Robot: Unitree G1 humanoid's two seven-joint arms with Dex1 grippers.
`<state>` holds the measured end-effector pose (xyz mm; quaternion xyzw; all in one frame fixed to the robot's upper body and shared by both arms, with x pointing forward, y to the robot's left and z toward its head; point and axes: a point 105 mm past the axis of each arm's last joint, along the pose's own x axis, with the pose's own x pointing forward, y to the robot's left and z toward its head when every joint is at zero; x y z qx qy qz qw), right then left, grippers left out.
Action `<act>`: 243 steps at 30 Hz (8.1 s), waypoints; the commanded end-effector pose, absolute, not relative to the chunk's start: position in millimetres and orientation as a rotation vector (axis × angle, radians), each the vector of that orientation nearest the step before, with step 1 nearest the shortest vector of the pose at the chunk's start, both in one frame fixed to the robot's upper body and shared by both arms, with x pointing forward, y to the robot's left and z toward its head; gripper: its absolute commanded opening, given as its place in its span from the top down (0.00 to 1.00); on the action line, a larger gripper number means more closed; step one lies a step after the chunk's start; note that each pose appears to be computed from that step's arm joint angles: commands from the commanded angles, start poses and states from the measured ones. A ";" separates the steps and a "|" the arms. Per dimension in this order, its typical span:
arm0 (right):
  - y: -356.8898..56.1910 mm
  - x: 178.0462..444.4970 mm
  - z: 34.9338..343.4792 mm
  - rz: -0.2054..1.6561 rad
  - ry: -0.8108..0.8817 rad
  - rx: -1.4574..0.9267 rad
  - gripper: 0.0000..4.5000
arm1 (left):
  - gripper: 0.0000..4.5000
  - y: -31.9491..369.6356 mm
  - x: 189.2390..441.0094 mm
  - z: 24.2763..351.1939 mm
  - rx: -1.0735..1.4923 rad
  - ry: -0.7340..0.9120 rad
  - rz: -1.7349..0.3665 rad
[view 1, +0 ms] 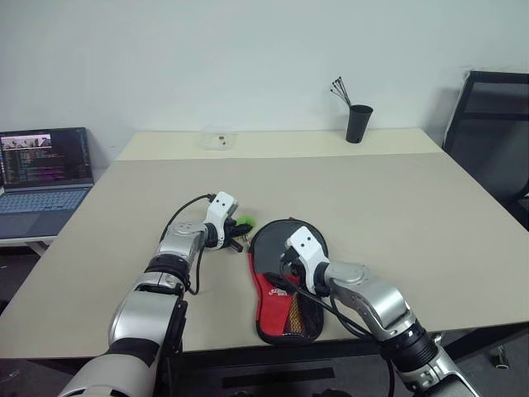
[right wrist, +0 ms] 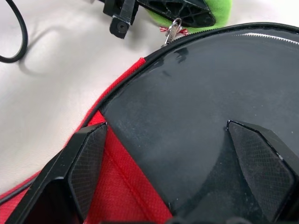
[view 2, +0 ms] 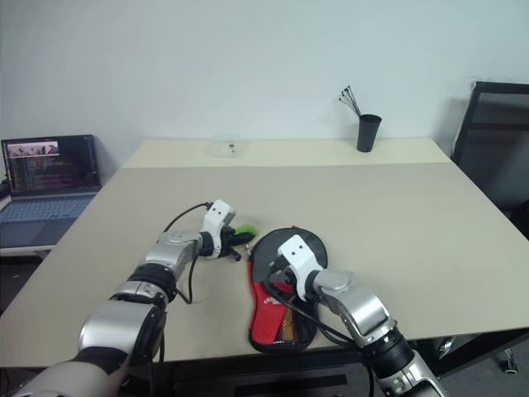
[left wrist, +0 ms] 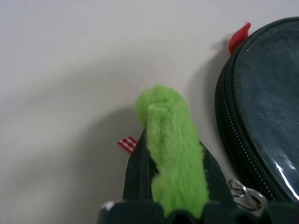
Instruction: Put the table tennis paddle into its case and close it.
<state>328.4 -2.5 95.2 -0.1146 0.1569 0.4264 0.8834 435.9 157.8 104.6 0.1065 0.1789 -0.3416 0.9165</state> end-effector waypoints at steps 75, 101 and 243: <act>2.3 283.8 32.0 0.762 0.576 -0.149 0.00 | 0.99 -93.3 408.1 193.6 1.586 -0.677 -0.867; -1.1 294.0 43.8 0.769 0.541 -0.149 0.00 | 0.15 -69.9 400.8 156.9 1.307 -0.324 -1.171; -70.9 444.5 139.6 0.568 0.255 -0.101 1.00 | 0.14 51.5 385.3 109.7 0.354 0.041 -1.299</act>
